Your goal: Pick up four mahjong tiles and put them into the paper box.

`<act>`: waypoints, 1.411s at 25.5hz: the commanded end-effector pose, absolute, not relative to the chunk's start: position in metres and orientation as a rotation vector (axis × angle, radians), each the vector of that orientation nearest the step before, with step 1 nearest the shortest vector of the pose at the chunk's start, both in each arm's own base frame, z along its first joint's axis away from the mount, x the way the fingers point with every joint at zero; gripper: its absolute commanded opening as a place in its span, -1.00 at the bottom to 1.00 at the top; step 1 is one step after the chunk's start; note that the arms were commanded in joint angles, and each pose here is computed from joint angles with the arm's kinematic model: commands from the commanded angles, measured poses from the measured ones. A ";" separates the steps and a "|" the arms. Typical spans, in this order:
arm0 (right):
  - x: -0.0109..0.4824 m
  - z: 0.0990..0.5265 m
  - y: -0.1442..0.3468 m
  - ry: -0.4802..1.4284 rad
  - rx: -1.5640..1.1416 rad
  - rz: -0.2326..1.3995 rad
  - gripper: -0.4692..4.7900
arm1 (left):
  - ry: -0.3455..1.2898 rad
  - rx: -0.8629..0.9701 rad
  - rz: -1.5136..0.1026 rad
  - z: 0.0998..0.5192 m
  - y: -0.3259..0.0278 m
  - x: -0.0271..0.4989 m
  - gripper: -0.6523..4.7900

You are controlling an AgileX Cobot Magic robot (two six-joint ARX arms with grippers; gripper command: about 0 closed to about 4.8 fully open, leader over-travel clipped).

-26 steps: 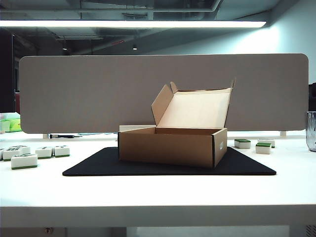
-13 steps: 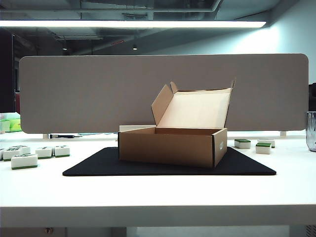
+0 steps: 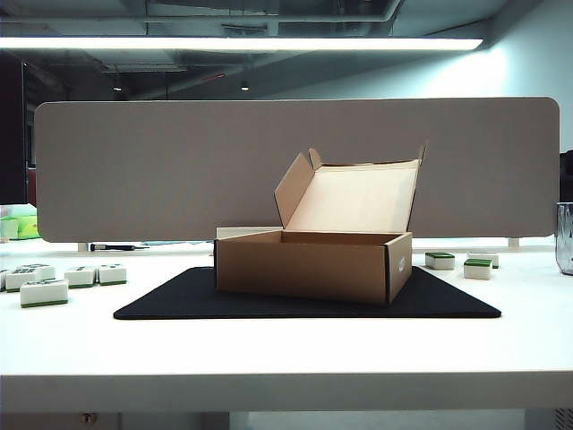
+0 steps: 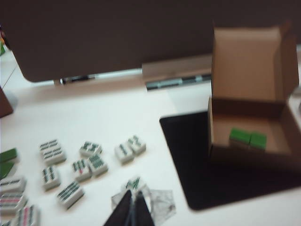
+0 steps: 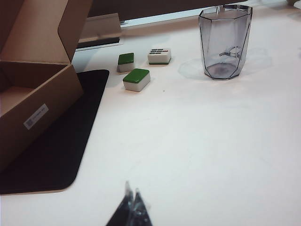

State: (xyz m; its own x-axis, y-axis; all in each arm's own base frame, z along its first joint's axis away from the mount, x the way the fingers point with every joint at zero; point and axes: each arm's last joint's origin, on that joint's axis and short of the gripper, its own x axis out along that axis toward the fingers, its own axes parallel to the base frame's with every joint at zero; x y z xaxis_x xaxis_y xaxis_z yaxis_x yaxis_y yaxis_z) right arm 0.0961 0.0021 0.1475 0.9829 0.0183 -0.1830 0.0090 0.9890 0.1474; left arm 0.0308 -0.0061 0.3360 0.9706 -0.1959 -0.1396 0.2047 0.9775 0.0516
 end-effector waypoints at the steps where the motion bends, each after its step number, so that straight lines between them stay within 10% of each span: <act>1: 0.096 0.148 0.002 0.179 0.147 0.005 -0.82 | 0.047 -0.080 -0.194 0.316 -0.009 0.051 -0.78; 16: 0.096 0.148 0.002 0.179 0.147 0.005 -0.82 | 0.218 -0.110 -0.097 0.188 -0.015 0.102 -0.78; 36: 0.096 0.148 0.002 0.179 0.147 0.005 -0.82 | 0.362 -0.018 -0.077 0.133 -0.014 0.103 -0.78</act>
State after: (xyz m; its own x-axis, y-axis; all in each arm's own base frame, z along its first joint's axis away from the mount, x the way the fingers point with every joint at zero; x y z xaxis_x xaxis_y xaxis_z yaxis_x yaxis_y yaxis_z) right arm 0.0961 0.0021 0.1475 0.9829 0.0183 -0.1830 0.0090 0.9890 0.1474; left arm 0.1028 -0.0145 0.1320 0.9292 -0.0847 -0.3597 0.0765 0.9964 -0.0370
